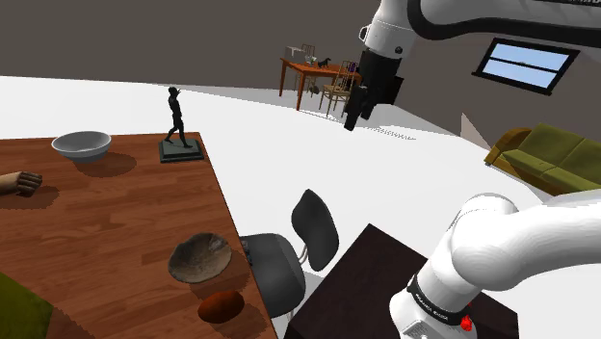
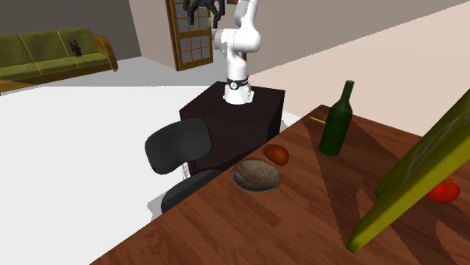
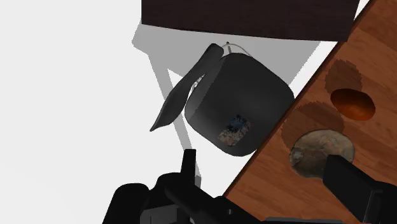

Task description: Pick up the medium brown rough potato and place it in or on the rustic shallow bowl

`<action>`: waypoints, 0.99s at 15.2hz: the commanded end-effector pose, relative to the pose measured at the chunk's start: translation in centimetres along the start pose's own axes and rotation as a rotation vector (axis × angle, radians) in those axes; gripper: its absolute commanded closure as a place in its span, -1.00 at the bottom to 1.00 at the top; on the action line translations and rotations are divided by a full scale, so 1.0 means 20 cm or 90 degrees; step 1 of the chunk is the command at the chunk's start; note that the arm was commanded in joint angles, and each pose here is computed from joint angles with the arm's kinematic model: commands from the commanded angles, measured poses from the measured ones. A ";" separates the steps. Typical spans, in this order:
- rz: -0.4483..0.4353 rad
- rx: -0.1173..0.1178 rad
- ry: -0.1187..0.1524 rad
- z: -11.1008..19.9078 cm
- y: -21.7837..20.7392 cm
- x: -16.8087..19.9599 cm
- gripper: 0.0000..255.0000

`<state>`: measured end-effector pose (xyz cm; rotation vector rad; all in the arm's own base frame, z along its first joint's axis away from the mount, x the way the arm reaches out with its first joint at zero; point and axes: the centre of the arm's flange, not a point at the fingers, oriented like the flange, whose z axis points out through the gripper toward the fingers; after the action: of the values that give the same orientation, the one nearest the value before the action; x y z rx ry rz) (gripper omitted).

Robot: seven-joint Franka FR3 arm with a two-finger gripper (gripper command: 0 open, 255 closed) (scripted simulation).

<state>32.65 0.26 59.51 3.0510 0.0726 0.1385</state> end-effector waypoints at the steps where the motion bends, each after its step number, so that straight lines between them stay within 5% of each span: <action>1: 0.000 0.000 0.000 0.00 0.00 0.00 -1.00; 15: -0.232 -0.041 0.022 0.63 -0.68 0.20 -1.00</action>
<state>37.26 11.98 47.20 2.9232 0.5684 0.1585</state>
